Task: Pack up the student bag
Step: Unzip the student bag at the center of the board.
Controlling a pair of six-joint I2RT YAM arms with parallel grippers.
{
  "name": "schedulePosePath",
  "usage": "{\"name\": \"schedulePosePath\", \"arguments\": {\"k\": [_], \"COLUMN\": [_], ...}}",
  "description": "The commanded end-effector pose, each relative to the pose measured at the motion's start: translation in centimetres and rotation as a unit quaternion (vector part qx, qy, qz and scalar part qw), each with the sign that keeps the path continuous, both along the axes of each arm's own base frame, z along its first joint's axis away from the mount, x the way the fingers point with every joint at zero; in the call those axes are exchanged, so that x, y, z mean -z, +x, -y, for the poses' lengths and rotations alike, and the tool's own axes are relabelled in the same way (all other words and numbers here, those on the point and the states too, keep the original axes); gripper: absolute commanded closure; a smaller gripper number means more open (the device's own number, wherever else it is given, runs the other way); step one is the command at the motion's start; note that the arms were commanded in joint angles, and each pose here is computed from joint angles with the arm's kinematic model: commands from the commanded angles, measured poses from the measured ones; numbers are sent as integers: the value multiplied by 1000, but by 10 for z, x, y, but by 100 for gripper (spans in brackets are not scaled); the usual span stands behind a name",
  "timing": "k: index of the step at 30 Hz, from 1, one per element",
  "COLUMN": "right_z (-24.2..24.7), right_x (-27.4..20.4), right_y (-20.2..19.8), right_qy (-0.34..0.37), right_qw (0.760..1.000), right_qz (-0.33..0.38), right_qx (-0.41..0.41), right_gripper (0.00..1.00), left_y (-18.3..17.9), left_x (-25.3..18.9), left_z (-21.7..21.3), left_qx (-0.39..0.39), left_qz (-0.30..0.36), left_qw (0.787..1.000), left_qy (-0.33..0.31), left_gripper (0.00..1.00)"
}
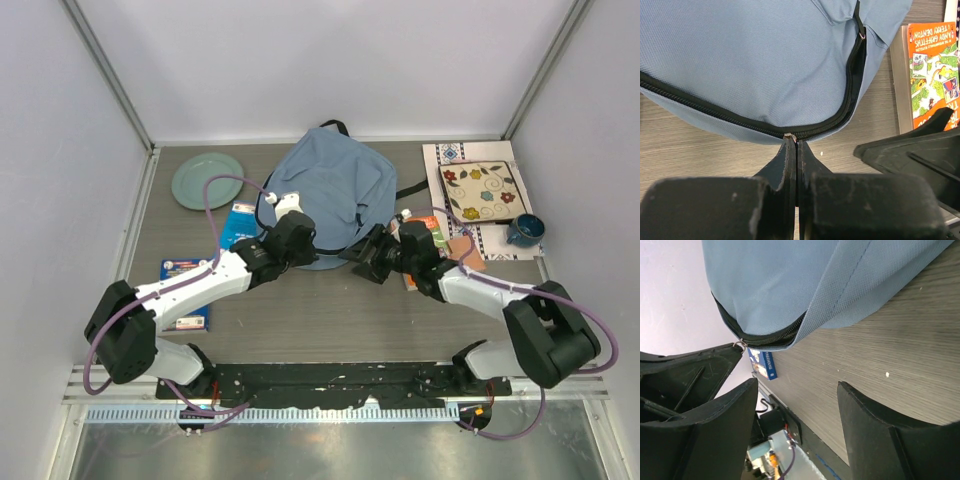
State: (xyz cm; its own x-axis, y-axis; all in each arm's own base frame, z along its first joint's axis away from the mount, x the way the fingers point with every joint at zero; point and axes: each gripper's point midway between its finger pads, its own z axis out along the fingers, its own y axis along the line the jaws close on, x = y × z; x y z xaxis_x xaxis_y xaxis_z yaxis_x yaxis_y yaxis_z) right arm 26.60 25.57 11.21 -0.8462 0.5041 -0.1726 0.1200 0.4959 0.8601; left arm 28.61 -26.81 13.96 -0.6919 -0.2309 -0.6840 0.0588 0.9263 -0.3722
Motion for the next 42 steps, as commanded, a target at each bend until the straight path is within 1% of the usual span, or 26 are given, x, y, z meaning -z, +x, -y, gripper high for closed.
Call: {"name": "schedulePosePath", "arguments": {"k": [1, 7, 11, 14, 16, 17, 18, 20, 21, 22, 23, 24, 26, 27, 28, 29, 30, 32, 33, 35, 37, 42], "right_z": [-20, -34, -43, -46, -46, -45, -45, -43, -41, -39, -35, -30, -19, -11, -5, -2, 6, 11, 18, 26, 43, 67], "right_x": [-21, -19, -15, -12, -14, -12, -12, -11, -11, -4, -4, 1, 0, 10, 5, -1, 3, -7, -3, -7, 1, 13], "right_y": [15, 31, 42, 46, 49, 49, 49, 50, 50, 49, 52, 51, 59, 55, 58, 63, 62, 67, 65, 67, 68, 75], "right_qy": [85, 122, 124, 132, 136, 136, 135, 130, 124, 111, 98, 81, 55, 17, 4, -8, -34, -56, -76, -113, -149, -180], "right_qw": [996, 991, 991, 990, 989, 989, 989, 990, 990, 992, 993, 995, 996, 998, 998, 997, 997, 995, 994, 989, 984, 979], "right_qz": [12, 6, 0, -2, 1, 0, 1, 5, 7, -1, 9, 4, 15, 16, 26, 41, 46, 71, 67, 98, 99, 89], "right_qx": [29, 45, 48, 53, 58, 59, 60, 59, 59, 60, 59, 58, 69, 60, 61, 60, 50, 40, 35, 16, 13, 15], "right_gripper": [30, 30, 30, 35, 47, 59, 75, 87, 97, 99, 99, 99, 99, 99, 99, 99, 99, 99, 99, 99, 99, 99], "left_y": [3, -1, -1, -1, -1, -2, -1, -3, -1, -3, -4, -3, -4, -4, -4, -4, -3, -4, -3, -4, -6, -12], "left_x": [-22, -26, -27, -29, -30, -30, -30, -31, -31, -30, -33, -34, -36, -37, -37, -41, -42, -38, -40, -38, -39, -32], "left_z": [8, 10, 9, 9, 9, 9, 8, 4, 0, -4, -8, -13, -29, -35, -46, -51, -58, -69, -77, -88, -94, -95], "left_qx": [15, 28, 29, 29, 31, 33, 32, 29, 22, 20, 16, 11, -6, -13, -27, -32, -39, -49, -59, -72, -75, -67], "left_qz": [30, 34, 35, 38, 39, 39, 40, 40, 44, 42, 47, 49, 56, 59, 63, 71, 74, 72, 74, 71, 72, 62], "left_qw": [999, 998, 998, 998, 998, 998, 998, 998, 998, 999, 999, 999, 998, 998, 996, 996, 995, 994, 993, 991, 990, 991], "left_qy": [-33, -41, -40, -40, -39, -38, -38, -32, -26, -18, -13, -5, 23, 32, 49, 51, 58, 71, 73, 89, 97, 102], "left_gripper": [100, 100, 100, 100, 100, 100, 100, 100, 100, 100, 100, 100, 100, 100, 100, 100, 100, 100, 100, 100, 100, 100]}}
